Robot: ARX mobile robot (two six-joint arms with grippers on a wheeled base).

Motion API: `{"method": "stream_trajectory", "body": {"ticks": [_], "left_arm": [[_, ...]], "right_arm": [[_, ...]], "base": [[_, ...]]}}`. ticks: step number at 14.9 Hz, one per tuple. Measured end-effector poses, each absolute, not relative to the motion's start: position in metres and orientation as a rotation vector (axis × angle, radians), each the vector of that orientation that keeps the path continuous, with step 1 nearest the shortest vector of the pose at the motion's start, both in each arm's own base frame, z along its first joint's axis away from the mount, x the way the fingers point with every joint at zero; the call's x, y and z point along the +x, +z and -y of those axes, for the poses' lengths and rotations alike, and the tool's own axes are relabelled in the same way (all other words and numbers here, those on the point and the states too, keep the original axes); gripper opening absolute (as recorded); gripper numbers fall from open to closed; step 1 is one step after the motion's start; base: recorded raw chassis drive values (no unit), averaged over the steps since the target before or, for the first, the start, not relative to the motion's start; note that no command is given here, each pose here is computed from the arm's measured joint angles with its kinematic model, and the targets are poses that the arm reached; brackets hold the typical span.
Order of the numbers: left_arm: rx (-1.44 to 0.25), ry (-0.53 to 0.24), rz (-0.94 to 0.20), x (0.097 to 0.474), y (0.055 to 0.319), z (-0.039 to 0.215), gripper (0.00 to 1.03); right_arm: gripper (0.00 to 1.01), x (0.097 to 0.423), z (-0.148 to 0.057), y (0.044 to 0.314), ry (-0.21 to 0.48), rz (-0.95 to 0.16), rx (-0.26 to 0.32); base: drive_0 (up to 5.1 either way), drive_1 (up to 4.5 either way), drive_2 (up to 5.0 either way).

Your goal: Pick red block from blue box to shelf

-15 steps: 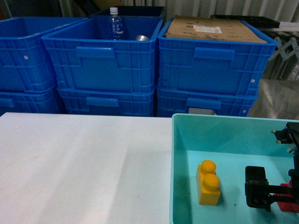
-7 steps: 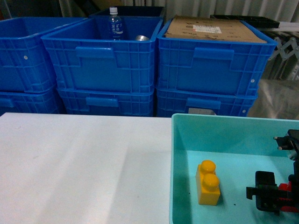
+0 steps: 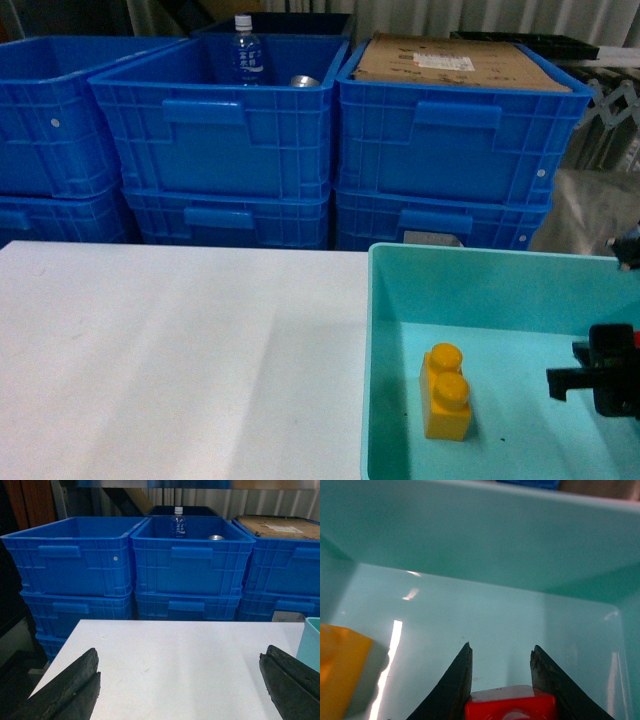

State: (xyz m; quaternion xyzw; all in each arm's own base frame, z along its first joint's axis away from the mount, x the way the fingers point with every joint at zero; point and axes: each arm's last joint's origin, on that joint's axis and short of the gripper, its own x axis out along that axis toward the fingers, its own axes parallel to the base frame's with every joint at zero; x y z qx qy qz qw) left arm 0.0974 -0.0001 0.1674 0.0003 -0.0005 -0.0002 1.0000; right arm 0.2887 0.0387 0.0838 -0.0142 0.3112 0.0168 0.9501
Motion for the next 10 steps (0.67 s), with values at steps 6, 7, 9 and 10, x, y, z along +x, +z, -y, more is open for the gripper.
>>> {"method": "stream_trajectory", "body": {"ticks": [6, 7, 9, 10], "left_arm": [[0.001, 0.0, 0.001, 0.097, 0.167, 0.0, 0.98], [0.0, 0.0, 0.001, 0.097, 0.167, 0.0, 0.98], [0.001, 0.0, 0.001, 0.097, 0.167, 0.0, 0.98], [0.0, 0.0, 0.001, 0.097, 0.167, 0.0, 0.98]], "right_arm": [[0.29, 0.269, -0.011, 0.202, 0.087, -0.417, -0.003], [0.29, 0.262, -0.002, 0.221, 0.057, -0.295, -0.028], [0.29, 0.244, 0.01, 0.251, -0.001, -0.105, -0.064], [0.29, 0.233, 0.014, 0.262, -0.028, -0.025, -0.072]], "base": [[0.0, 0.0, 0.0], [0.0, 0.0, 0.0], [0.0, 0.0, 0.0], [0.0, 0.0, 0.0]]}}
